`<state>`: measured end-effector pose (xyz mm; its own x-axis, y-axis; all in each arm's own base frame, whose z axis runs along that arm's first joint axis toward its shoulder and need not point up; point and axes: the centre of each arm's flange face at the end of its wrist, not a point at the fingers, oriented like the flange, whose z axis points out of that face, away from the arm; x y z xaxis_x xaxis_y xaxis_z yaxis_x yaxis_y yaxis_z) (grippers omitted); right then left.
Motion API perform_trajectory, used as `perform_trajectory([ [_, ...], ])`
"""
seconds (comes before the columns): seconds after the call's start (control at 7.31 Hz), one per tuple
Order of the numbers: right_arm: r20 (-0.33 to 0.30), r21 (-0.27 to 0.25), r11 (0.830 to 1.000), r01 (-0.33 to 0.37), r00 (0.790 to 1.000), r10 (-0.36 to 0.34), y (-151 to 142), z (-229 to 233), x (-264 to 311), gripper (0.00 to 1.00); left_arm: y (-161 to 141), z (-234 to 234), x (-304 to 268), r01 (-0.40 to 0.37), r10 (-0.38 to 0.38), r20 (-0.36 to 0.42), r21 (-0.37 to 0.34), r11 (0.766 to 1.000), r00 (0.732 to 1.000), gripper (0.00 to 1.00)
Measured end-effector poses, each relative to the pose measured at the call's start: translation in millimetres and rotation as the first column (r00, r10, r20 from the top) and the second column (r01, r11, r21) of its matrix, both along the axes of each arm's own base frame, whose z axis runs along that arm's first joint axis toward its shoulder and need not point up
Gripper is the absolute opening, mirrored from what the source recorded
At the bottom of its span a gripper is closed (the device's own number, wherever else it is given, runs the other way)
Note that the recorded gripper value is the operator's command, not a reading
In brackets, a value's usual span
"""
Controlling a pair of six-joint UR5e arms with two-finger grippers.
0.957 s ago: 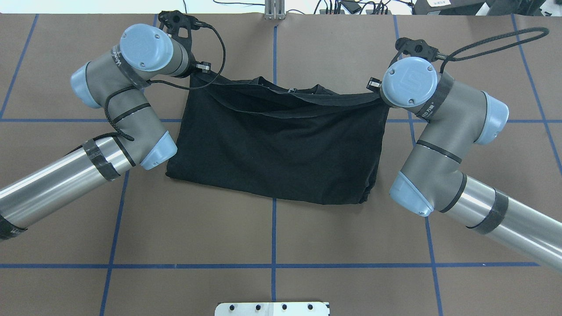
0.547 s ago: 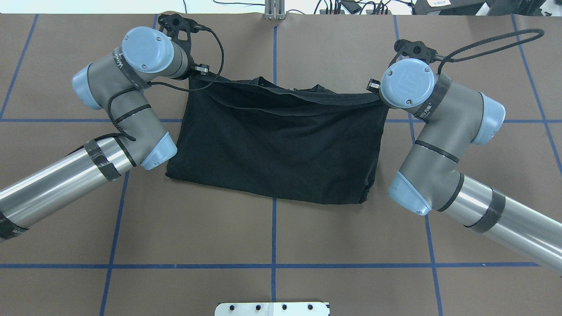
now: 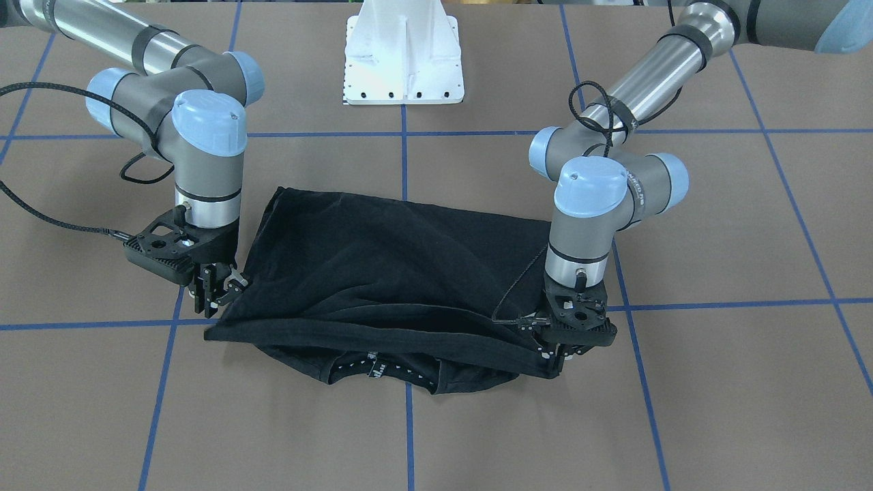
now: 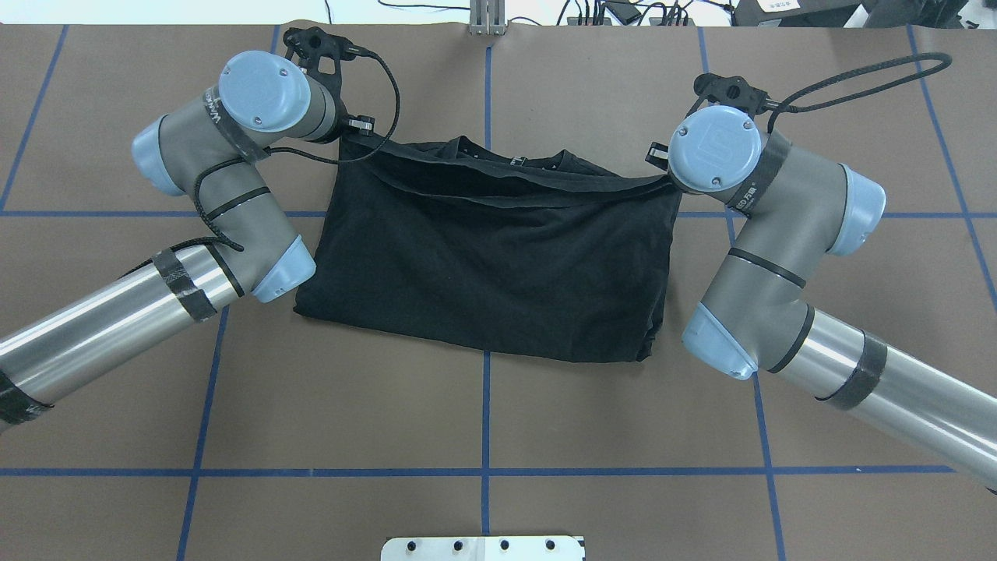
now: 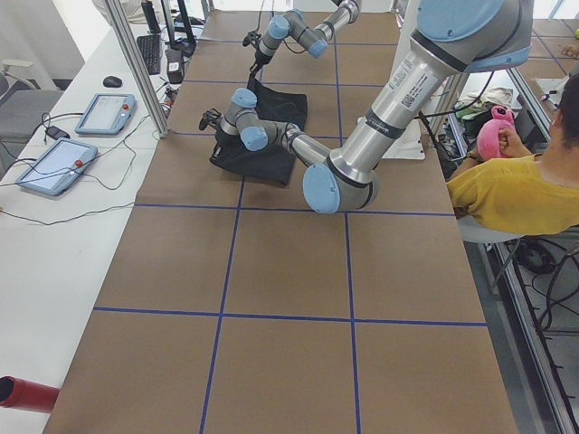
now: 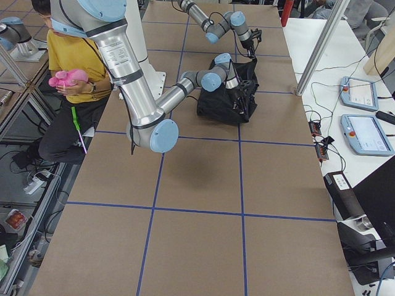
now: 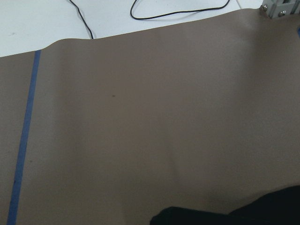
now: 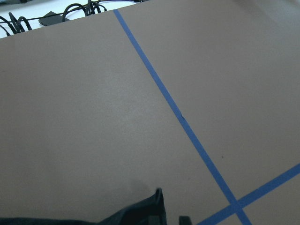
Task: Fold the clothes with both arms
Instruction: 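Move the left gripper to the folded shirt's side edge nearest it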
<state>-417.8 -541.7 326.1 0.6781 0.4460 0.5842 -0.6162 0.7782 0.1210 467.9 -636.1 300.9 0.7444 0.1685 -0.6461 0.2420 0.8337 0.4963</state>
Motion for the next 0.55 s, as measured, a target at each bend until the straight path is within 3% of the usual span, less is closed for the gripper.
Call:
perform_trajectory([
  [0.27, 0.049, 0.001, 0.996, 0.092, 0.995, -0.092, 0.3, -18.7, 11.2, 1.0, 14.8, -10.5, -10.1, -0.092, 0.096, -0.04, 0.08, 0.993, 0.995, 1.0],
  [0.55, 0.084, 0.026, 0.99, 0.139, 0.986, -0.141, 7.9, -35.1, 23.4, 1.0, 60.3, -12.0, -48.0, -0.156, 0.17, -0.098, 0.136, 0.978, 0.981, 1.0],
])
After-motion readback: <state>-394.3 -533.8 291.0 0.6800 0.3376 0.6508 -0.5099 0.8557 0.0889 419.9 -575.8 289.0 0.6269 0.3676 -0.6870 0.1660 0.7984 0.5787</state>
